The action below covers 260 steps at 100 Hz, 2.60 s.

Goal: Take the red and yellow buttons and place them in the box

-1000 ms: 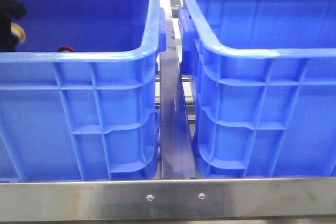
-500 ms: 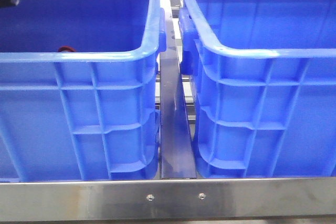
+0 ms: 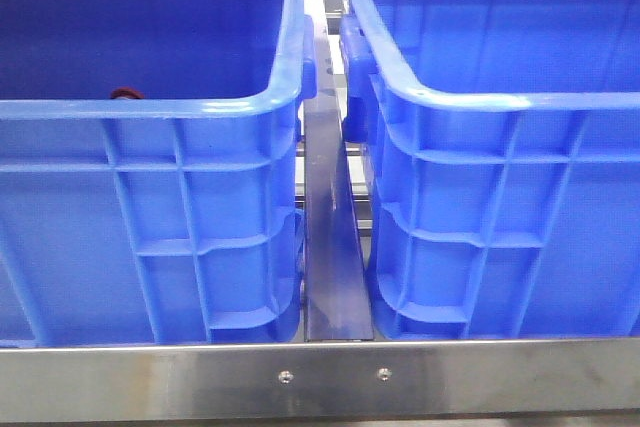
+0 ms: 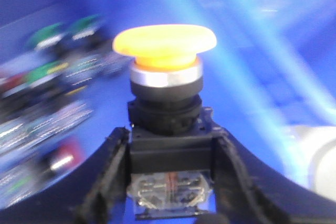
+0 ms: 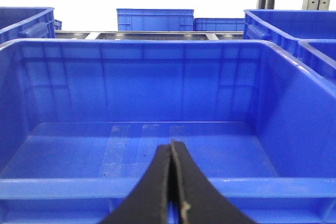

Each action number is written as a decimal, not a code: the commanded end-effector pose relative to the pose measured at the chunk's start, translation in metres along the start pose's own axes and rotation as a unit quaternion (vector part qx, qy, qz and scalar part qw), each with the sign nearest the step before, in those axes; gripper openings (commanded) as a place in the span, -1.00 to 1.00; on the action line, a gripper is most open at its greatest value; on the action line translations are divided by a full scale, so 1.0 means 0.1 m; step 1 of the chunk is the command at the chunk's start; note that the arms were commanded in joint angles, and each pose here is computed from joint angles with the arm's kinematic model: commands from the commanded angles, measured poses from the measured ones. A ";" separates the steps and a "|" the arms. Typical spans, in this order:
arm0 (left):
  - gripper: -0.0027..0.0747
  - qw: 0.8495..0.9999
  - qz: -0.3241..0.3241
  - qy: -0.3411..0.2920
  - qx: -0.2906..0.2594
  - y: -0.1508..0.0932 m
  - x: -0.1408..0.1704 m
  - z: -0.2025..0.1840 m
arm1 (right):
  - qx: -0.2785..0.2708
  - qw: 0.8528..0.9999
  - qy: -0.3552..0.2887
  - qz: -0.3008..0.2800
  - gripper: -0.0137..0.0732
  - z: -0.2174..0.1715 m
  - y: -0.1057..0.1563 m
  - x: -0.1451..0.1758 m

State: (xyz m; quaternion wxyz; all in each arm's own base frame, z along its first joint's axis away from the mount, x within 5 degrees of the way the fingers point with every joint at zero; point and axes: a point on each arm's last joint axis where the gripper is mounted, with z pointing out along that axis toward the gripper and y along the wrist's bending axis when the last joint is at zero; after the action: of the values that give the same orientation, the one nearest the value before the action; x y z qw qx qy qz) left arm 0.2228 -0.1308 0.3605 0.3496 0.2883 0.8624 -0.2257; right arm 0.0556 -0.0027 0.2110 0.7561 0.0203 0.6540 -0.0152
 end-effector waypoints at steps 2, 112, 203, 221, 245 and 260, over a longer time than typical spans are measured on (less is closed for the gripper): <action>-0.69 0.997 0.018 -0.070 0.029 -0.26 -0.16 -0.07 | -0.004 0.999 -0.043 -0.004 -0.90 -0.02 0.01 -0.06; -0.69 0.991 0.066 -0.047 0.110 -0.85 -0.13 0.42 | 0.007 0.998 0.061 -0.004 -0.90 0.04 -0.01 -0.53; -0.69 0.991 0.066 -0.049 0.109 -0.85 -0.13 0.42 | -0.001 0.957 0.285 0.058 0.57 1.28 0.06 -1.35; -0.69 0.991 0.066 -0.049 0.109 -0.85 -0.13 0.42 | -0.060 0.931 0.333 0.140 0.57 1.39 0.26 -1.39; -0.69 0.991 0.066 -0.049 0.109 -0.85 -0.13 0.42 | -0.209 0.864 0.383 0.251 0.57 1.52 0.67 -1.43; -0.69 0.991 0.066 -0.049 0.109 -0.85 -0.13 0.42 | -0.288 0.814 0.398 0.311 0.57 1.62 0.87 -1.45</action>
State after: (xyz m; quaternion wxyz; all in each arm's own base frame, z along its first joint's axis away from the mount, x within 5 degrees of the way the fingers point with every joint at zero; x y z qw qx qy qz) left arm 0.1972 -0.2221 0.3382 0.3342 0.3875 0.8104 -0.2854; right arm 0.1945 0.0659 0.3596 0.3518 0.0216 0.8654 0.3563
